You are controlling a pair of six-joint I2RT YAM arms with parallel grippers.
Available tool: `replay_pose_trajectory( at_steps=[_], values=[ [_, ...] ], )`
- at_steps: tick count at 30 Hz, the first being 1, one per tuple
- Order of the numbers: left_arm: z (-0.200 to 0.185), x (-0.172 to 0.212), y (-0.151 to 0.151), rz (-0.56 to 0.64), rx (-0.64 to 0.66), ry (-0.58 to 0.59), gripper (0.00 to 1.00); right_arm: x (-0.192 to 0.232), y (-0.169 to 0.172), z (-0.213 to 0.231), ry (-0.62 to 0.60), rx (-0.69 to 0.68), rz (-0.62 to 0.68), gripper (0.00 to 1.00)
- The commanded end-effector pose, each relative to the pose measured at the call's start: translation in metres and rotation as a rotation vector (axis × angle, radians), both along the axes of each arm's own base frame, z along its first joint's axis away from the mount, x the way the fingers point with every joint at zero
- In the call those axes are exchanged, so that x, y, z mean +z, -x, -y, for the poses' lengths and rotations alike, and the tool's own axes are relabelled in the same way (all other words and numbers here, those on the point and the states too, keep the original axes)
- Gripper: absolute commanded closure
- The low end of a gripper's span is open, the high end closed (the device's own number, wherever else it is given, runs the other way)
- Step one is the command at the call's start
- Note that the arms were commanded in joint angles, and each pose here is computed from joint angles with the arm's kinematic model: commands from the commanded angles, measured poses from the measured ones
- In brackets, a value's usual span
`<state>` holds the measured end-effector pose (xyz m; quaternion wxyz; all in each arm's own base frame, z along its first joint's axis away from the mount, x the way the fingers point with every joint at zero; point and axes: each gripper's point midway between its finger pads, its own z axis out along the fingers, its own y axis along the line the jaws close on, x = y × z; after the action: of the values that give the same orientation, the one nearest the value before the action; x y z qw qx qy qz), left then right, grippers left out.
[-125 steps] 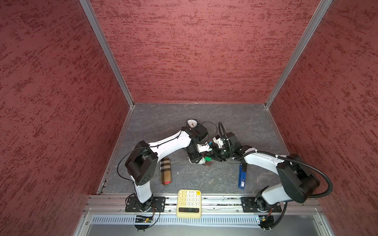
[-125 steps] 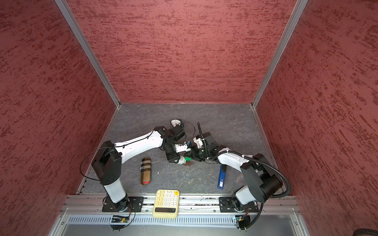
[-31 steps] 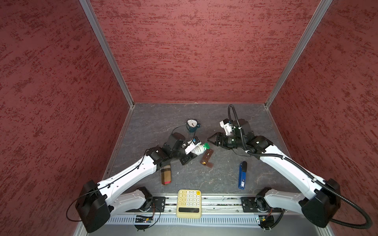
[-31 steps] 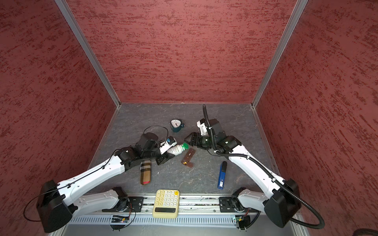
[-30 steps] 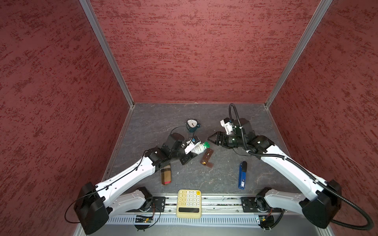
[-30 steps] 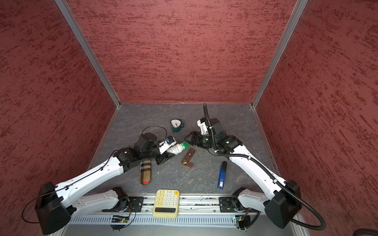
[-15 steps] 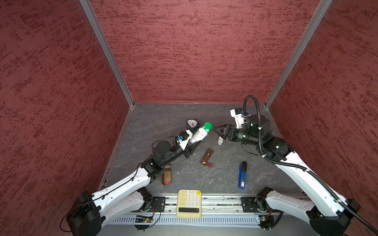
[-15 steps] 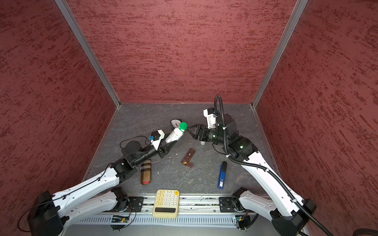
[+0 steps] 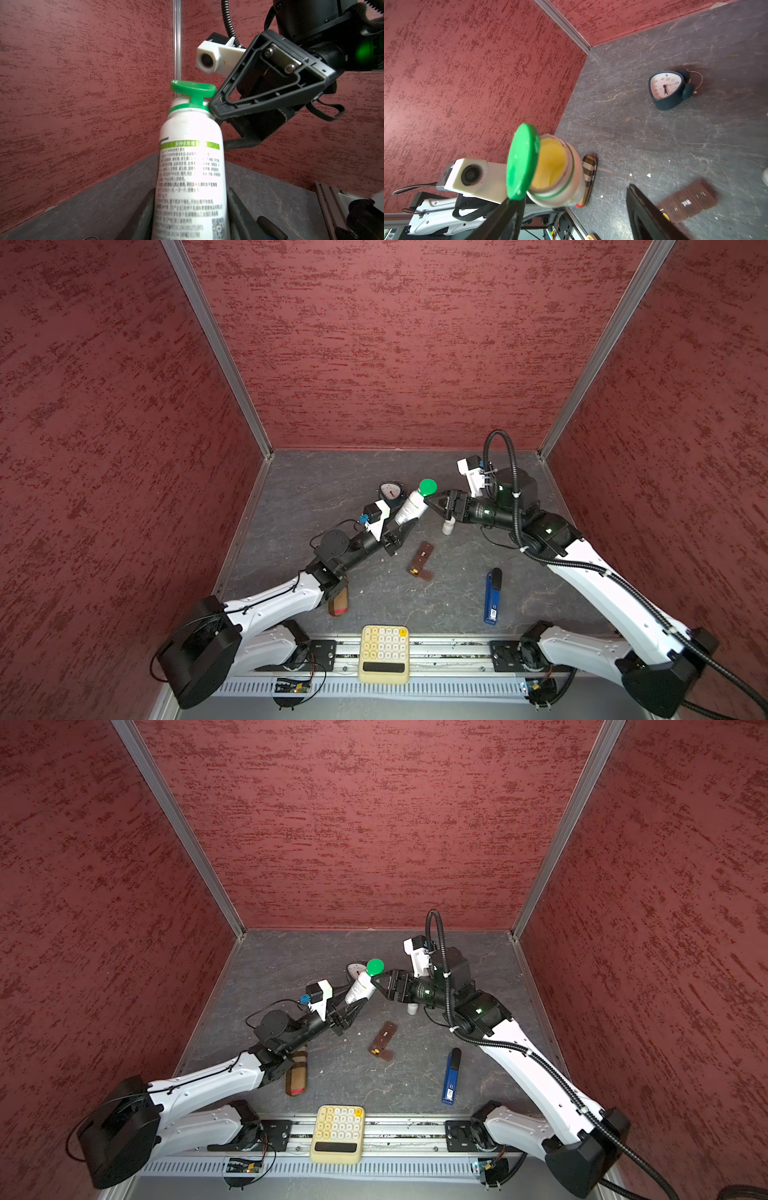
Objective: Sort the pills into containers
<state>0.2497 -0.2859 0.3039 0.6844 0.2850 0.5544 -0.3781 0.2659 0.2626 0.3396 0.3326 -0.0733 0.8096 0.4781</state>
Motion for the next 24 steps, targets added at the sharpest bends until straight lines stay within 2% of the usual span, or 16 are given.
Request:
replay_pose_trajectory(
  at_steps=[1, 9, 18, 19, 20, 22, 23, 24],
  values=[
    [0.004, 0.023, 0.007, 0.047, -0.049, 0.066, 1.00, 0.018, -0.002, -0.012, -0.045, 0.056, 0.078, 0.23],
    [0.006, 0.023, 0.005, 0.044, -0.059, 0.076, 1.00, 0.009, -0.005, -0.031, -0.045, 0.117, 0.062, 0.33],
    [0.006, 0.020, 0.003, 0.025, -0.066, 0.072, 1.00, 0.008, -0.005, -0.036, -0.045, 0.125, 0.067, 0.61],
    [0.005, 0.020, 0.003, 0.021, -0.061, 0.070, 0.92, 0.009, -0.006, -0.036, -0.042, 0.119, 0.069, 0.62],
    [0.004, 0.019, 0.002, 0.016, -0.054, 0.063, 0.78, 0.009, -0.006, -0.035, -0.039, 0.113, 0.072, 0.62],
    [0.001, 0.017, 0.003, 0.016, -0.044, 0.044, 0.44, 0.011, -0.008, -0.033, -0.031, 0.096, 0.077, 0.63],
    [0.000, 0.015, 0.004, 0.013, -0.034, 0.027, 0.29, 0.012, -0.010, -0.032, -0.025, 0.083, 0.081, 0.64],
    [-0.003, 0.013, 0.004, 0.003, -0.018, 0.009, 0.19, 0.013, -0.013, -0.031, -0.017, 0.067, 0.086, 0.64]
  ],
)
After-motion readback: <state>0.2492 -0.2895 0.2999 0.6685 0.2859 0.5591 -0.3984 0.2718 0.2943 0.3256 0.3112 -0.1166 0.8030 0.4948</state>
